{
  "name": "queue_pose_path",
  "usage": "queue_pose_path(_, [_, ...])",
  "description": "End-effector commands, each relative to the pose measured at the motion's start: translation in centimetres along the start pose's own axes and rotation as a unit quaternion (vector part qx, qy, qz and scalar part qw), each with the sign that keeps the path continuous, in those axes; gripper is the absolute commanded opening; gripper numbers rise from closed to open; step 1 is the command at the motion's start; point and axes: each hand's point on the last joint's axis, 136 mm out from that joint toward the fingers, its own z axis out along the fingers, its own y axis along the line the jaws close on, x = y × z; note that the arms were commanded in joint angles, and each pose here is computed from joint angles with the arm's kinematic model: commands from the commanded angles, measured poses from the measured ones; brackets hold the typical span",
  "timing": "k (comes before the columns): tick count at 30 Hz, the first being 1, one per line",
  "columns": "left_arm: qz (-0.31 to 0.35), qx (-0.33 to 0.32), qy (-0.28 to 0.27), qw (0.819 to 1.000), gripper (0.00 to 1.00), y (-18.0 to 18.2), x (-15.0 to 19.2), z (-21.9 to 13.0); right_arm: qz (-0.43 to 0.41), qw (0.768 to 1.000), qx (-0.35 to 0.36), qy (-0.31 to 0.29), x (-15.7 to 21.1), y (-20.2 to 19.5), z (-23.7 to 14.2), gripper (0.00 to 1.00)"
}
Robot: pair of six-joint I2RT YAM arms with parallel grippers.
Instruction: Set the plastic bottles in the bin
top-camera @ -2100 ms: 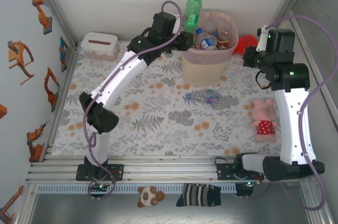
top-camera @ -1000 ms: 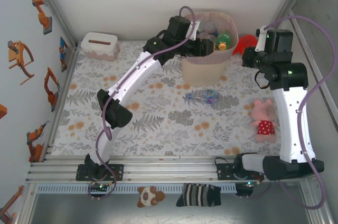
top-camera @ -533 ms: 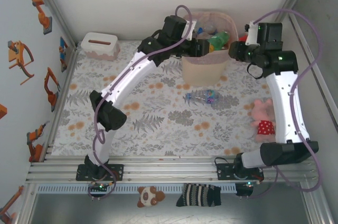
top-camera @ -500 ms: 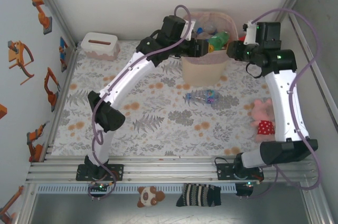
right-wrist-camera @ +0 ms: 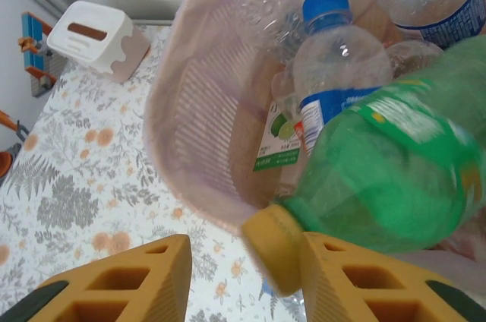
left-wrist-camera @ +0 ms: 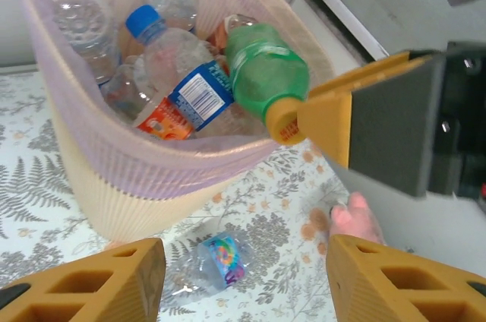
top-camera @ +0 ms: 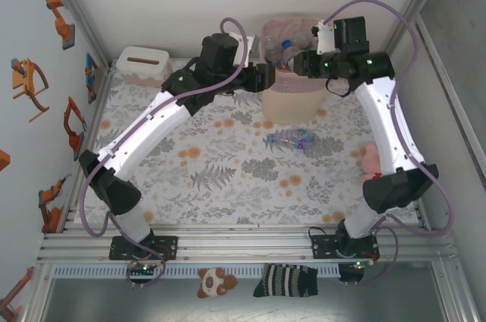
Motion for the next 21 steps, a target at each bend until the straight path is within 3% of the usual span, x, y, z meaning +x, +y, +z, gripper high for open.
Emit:
queue_pose_path(1, [0.012, -0.015, -0.043, 0.999, 0.58, 0.5, -1.6, -1.8, 0.023, 1.000, -0.002, -0.003, -1.0, 0.0, 1.4, 0.39])
queue_pose_path(10, [0.012, -0.041, -0.057, 0.997, 0.59, 2.0, -1.1, -3.8, 0.050, 0.998, -0.041, -0.006, -3.2, 0.8, 5.4, 0.38])
queue_pose_path(15, [0.010, -0.044, -0.058, 0.997, 0.59, 2.3, -0.8, -4.1, 0.039, 0.998, -0.051, -0.028, -5.0, 1.7, 4.0, 0.38])
queue_pose_path(21, [0.007, -0.038, -0.060, 0.997, 0.60, 2.1, -0.8, -4.4, 0.016, 0.998, -0.008, -0.060, -6.3, 0.7, 2.5, 0.39])
